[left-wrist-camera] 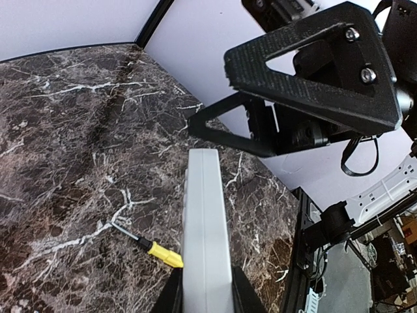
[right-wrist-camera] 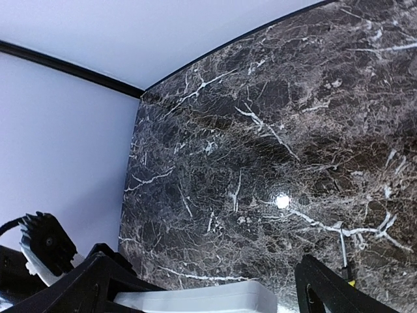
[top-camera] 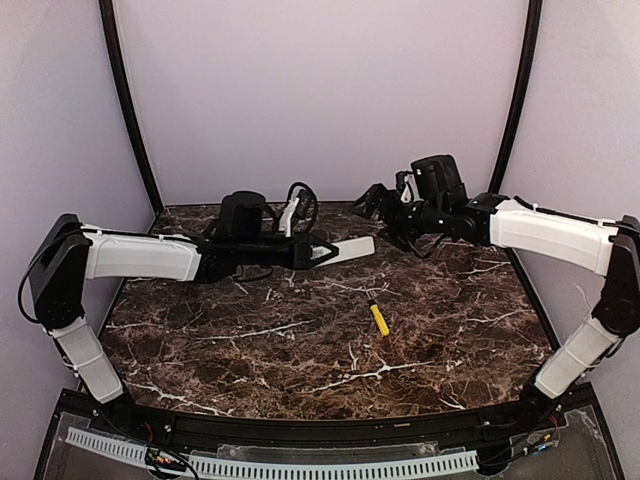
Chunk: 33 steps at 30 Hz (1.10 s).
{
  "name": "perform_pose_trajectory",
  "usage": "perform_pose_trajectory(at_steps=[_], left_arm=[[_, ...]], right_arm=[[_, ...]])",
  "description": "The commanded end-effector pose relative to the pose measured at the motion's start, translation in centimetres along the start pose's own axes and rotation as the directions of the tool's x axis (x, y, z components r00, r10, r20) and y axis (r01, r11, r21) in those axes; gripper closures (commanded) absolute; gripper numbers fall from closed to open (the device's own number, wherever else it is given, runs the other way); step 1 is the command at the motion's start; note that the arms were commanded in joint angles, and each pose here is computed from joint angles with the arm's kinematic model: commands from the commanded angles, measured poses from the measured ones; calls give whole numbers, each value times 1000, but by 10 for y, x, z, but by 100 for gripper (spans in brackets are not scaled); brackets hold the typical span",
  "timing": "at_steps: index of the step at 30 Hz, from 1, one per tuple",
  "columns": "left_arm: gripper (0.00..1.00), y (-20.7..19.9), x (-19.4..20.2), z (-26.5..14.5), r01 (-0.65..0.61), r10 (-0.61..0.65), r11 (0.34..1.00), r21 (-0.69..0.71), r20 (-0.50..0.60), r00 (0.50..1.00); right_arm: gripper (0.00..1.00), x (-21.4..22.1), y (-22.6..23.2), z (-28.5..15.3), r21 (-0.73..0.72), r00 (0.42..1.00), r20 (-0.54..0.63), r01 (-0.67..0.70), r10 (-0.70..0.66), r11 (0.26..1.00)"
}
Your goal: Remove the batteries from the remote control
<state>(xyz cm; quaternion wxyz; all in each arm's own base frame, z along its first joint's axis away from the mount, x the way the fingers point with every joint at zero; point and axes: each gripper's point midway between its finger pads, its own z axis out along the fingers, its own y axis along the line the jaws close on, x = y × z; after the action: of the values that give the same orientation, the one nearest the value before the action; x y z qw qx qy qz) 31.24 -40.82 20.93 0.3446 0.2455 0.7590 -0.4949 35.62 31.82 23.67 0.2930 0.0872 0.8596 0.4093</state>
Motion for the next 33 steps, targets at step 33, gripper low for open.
perform_pose_trajectory(at_steps=[33], left_arm=[[100, 60, 53, -113, 96, -144, 929, -357, -111, 983]], right_arm=[[1, 27, -28, -11, -23, 787, -186, 596, -589, 803]])
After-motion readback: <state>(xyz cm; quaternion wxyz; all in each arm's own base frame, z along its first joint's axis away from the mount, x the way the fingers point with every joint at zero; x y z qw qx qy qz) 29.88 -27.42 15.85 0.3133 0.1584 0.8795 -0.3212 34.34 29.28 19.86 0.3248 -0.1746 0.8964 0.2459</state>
